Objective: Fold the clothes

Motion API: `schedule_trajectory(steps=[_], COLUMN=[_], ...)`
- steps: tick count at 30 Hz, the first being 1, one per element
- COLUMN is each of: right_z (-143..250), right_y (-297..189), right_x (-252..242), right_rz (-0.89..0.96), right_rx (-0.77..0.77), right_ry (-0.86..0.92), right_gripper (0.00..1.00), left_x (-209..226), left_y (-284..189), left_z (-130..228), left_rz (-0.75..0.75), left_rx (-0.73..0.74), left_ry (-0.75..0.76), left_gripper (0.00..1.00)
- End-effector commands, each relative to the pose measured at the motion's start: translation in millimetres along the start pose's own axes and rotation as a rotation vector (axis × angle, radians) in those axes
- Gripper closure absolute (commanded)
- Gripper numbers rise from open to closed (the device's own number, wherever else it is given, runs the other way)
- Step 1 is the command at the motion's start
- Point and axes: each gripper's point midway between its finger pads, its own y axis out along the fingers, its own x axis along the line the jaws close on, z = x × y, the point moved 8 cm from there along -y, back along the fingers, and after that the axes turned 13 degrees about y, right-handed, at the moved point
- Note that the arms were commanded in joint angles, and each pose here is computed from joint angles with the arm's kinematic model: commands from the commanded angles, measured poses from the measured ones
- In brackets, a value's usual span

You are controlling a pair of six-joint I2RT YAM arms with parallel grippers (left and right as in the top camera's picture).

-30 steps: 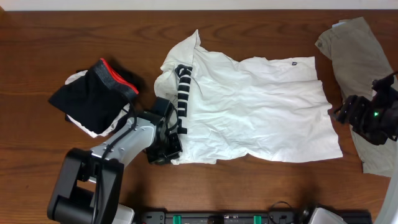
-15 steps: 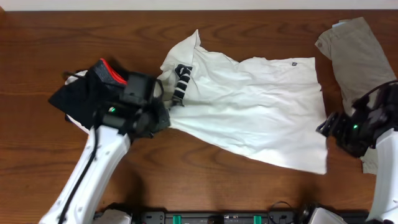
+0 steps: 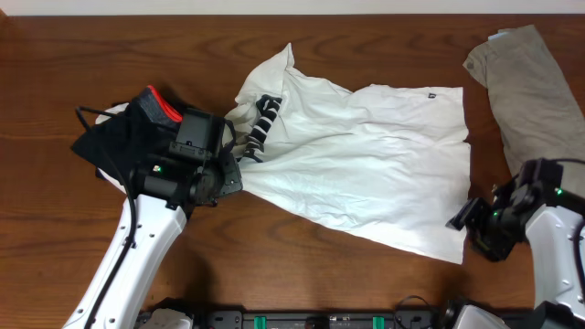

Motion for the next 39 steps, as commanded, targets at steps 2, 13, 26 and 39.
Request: schedule_trajectory(steps=[2, 13, 26, 39], right_z=[7, 8, 11, -7], right_y=[13, 38, 53, -3], right_x=[-9, -35, -39, -11], right_rz=[0.037, 0.182, 0.16, 0.106], right_rx=[0.016, -0.068, -0.08, -0.135], right_ry=[0.059, 0.163, 0.237, 0.106], right_gripper=[0.38, 0.37, 0.56, 0.99], left_x=[4, 4, 4, 4], left_y=[-1, -1, -1, -1], left_z=[-3, -3, -3, -1], left_rz=[-0.034, -0.034, -0.034, -0.038], left_rx=[-0.012, -0.012, -0.012, 0.0], left_ry=[0.016, 0.016, 0.016, 0.042], left_gripper=[0.94, 0.94, 0.94, 0.94])
